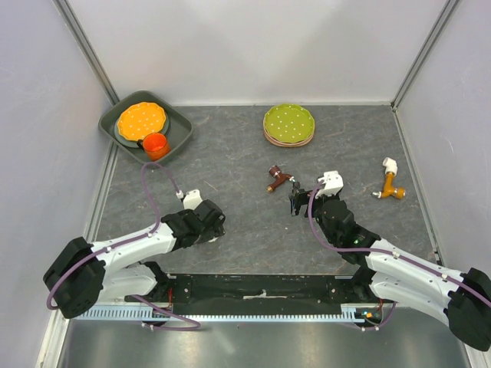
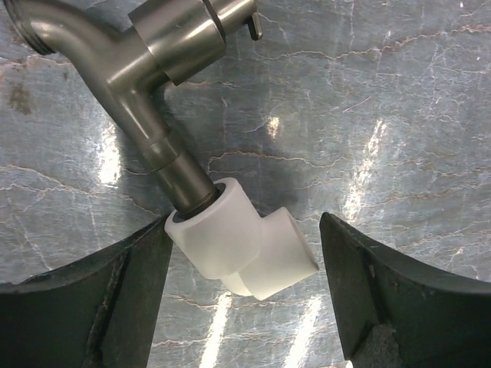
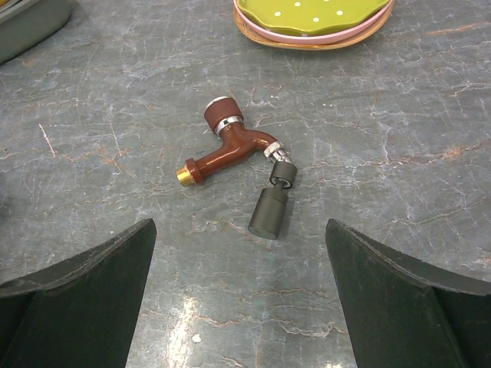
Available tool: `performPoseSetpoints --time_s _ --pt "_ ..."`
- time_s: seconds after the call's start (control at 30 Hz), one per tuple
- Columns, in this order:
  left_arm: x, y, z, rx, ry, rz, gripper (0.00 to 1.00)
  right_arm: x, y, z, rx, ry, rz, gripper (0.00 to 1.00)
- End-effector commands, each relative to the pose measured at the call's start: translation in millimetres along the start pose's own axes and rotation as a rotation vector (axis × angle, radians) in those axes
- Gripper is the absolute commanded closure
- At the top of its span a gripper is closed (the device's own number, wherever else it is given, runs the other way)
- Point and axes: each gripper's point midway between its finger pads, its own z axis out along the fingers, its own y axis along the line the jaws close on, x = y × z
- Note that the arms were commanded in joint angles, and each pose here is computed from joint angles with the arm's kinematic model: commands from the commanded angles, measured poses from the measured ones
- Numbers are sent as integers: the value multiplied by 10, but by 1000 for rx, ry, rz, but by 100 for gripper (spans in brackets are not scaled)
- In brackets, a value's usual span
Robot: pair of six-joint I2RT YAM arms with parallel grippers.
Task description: Install the water faucets
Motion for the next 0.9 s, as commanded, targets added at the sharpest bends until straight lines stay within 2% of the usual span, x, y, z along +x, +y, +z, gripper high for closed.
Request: performPoseSetpoints --time_s 0.0,0.13,0.23,0.33,0.37,0.53,0.67,0.73,0.83,0.87 --pt "63 -60 34 39 22 -16 20 -73 14 -2 -6 -29 23 2" --pt "66 -60 57 41 18 -13 29 -76 27 4 -10 -28 26 2" --pt "106 -83 78 50 35 -7 31 -59 28 9 -9 -23 22 2" --pt "98 -101 96 62 32 50 32 -59 25 10 -9 -22 21 2" --pt "85 -127 94 78 27 69 37 -62 30 7 -11 -23 22 2" --pt "30 -386 40 208 20 181 45 -57 33 9 -13 -21 21 2" --pt "61 -455 21 240 44 225 58 -56 35 9 -15 -21 21 2" --pt "73 -496 8 262 51 243 62 -58 32 7 -13 -21 21 2" --pt "55 -561 -44 313 35 272 75 -70 46 3 -19 -24 24 2" --pt "14 -623 -72 346 13 275 84 -64 69 1 -32 -20 24 2"
